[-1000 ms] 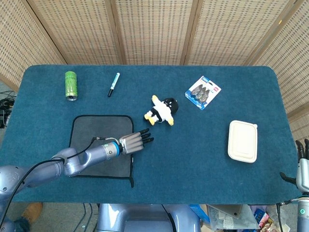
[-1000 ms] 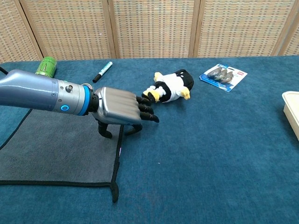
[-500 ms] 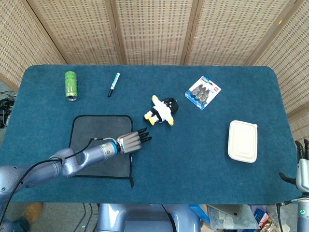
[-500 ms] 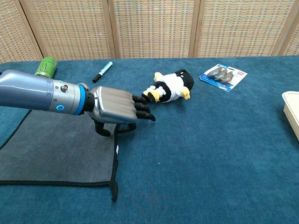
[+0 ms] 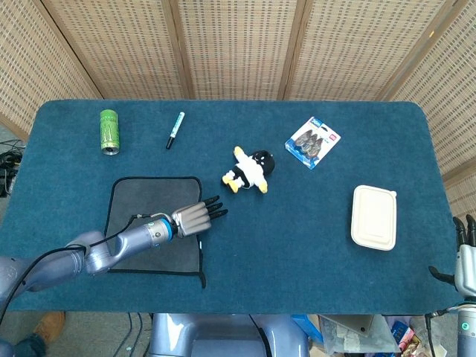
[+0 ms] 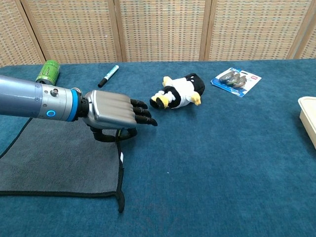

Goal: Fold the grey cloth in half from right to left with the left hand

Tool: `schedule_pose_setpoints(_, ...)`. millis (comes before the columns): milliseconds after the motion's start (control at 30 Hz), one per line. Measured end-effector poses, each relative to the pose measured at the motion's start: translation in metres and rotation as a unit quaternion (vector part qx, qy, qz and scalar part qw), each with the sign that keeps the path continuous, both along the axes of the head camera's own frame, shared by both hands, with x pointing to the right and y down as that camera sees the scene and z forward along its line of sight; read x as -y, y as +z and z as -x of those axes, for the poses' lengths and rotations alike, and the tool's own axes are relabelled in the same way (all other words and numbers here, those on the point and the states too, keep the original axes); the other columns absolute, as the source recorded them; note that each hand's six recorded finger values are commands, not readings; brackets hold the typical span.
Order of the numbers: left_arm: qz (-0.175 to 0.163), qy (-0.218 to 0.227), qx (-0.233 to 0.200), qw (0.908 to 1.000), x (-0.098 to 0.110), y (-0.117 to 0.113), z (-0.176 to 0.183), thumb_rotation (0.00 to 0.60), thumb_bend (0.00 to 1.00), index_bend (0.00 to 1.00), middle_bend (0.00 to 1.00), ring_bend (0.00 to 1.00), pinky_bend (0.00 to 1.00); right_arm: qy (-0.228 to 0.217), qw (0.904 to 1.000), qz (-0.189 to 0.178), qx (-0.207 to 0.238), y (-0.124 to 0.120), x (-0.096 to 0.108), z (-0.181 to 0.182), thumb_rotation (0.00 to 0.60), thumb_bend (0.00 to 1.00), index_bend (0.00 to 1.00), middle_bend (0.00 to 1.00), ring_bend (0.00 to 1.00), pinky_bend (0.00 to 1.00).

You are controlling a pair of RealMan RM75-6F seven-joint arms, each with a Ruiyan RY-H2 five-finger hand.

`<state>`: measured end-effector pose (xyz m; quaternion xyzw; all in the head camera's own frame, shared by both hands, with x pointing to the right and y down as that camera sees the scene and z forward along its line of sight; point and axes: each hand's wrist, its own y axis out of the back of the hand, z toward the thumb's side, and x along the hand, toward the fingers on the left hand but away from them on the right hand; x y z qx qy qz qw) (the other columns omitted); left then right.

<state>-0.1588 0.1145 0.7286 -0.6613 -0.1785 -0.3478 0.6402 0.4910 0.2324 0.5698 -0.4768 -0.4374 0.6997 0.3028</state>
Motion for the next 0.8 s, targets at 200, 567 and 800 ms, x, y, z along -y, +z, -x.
schedule_pose_setpoints(200,-0.001,-0.01,-0.008,0.9999,0.001,-0.007,0.016,0.6,0.5,0.6,0.0,0.0,0.0,-0.001,1.0,0.0,0.002,-0.001,-0.001,0.001,0.6,0.0,0.0,0.0,0.0,0.0)
schedule_pose_setpoints(567,0.003,-0.033,-0.004,0.9994,0.003,-0.018,0.067,0.6,0.5,0.6,0.0,0.0,0.0,-0.008,1.0,0.003,0.0,0.0,-0.002,0.006,0.6,0.0,0.0,0.0,0.0,0.0)
schedule_pose_setpoints(800,0.001,-0.045,0.006,0.999,0.006,-0.02,0.089,0.6,0.5,0.6,0.0,0.0,0.0,-0.011,0.9999,0.005,-0.001,0.002,-0.003,0.009,0.6,0.0,0.0,0.0,0.0,0.0)
